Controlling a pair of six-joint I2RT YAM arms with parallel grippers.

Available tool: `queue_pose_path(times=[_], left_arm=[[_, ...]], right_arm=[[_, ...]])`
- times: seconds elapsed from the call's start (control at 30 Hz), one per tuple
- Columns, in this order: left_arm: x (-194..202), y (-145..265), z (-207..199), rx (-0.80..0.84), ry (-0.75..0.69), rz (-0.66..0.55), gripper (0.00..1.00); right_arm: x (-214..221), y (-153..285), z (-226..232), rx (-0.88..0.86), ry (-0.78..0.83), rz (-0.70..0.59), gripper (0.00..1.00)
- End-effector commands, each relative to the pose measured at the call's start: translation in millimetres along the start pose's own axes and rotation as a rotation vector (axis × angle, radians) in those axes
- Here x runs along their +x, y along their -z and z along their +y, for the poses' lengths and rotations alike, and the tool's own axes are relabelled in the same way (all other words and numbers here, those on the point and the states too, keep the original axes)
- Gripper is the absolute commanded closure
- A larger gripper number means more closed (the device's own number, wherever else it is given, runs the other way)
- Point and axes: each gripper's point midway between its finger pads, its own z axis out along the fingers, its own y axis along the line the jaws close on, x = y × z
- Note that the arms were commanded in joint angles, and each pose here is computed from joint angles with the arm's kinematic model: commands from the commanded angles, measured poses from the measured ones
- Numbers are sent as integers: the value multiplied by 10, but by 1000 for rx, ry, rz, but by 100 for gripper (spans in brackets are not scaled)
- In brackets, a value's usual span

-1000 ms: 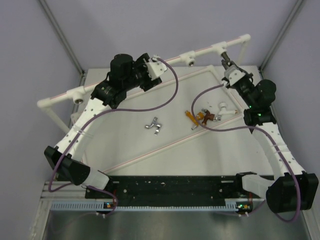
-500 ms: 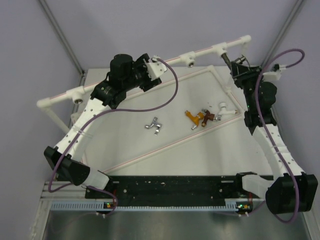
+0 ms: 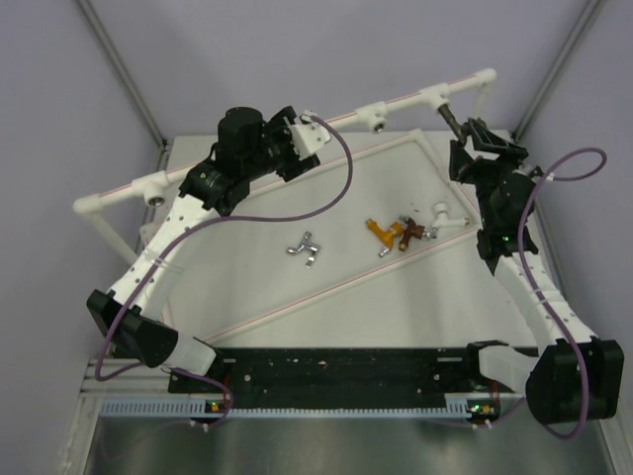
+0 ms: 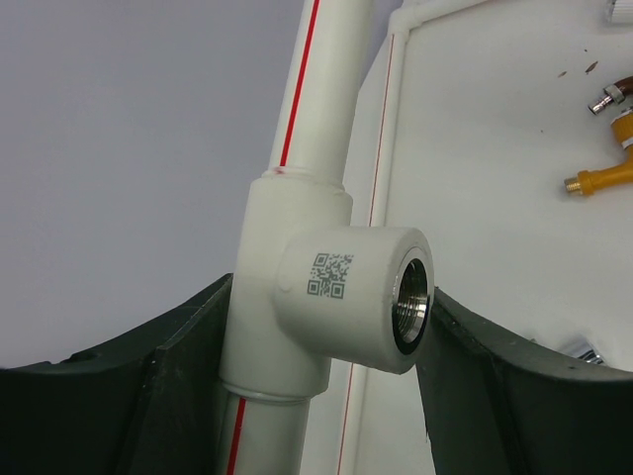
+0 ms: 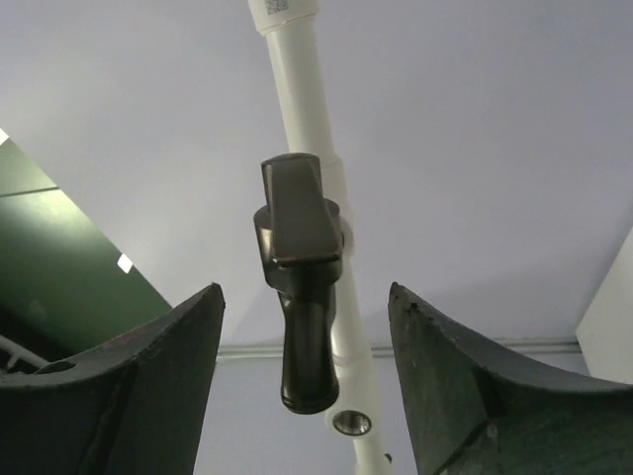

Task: Install the water faucets

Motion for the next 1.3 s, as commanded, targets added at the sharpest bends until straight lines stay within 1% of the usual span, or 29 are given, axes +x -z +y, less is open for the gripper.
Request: queue_pose_path(times=[0.0,0.03,0.07,0.17,0.23,0.3,0.4,0.43,0.53,0.6,0.67,0.77,0.83,0.9,0.93,0.97,1.03,1.13,1.2,1.27], left_arm=[[-145,37,-146,63,28,-42,30],[-135,32,-154,66,29,-38,30],[-140,34,-149,65,25,-39,30],[-140,27,-143,64,25,-38,30],[-149,22,-152,67,26,-41,30],[-155,27,-151,67,25,-43,30],[-154,21,-144,67,25,-44,30],[-151,21,-147,68,25,-42,30],[-152,11,-147,69,25,-43,30],[-148,12,-138,66,27,-43,30],[-151,11,-140,66,23,-43,30],[-152,11,-134,64,20,-43,30],[-147,-1,-138,66,20,-43,30],[-151,-2,-143,68,22,-45,30],[-155,-3,-143,69,22,-47,30],[-163,2,-150,71,21,-49,30],[-154,-9,-150,72,23,-48,30],[-147,-8,-142,67,23,-44,30],[-143,-7,-141,67,21,-42,30],[-136,-2,-135,65,21,-40,30]], right_arm=[[93,226,205,-92,-35,46,17],[94,268,183,-103,-11,52,1],[94,313,178,-117,16,57,1],[72,455,66,-128,203,61,1],[77,548,-8,-128,382,72,1],[36,631,-43,-111,592,61,1],[-50,736,-39,-70,984,58,1],[-64,764,57,-77,1122,58,1],[-243,841,146,-26,1473,37,1],[-322,904,292,-49,1709,15,1],[-373,952,455,-101,1952,-18,1],[-308,977,617,-251,2289,-37,1],[-201,957,604,-367,2474,-4,1],[-153,911,611,-451,2599,-34,1],[-131,875,631,-482,2627,-58,1],[-111,828,615,-501,2654,-57,1],[-38,724,579,-553,2708,-14,1],[19,527,488,-600,2753,27,1],[40,418,512,-618,2767,-2,2],[36,304,466,-624,2802,-1,4]])
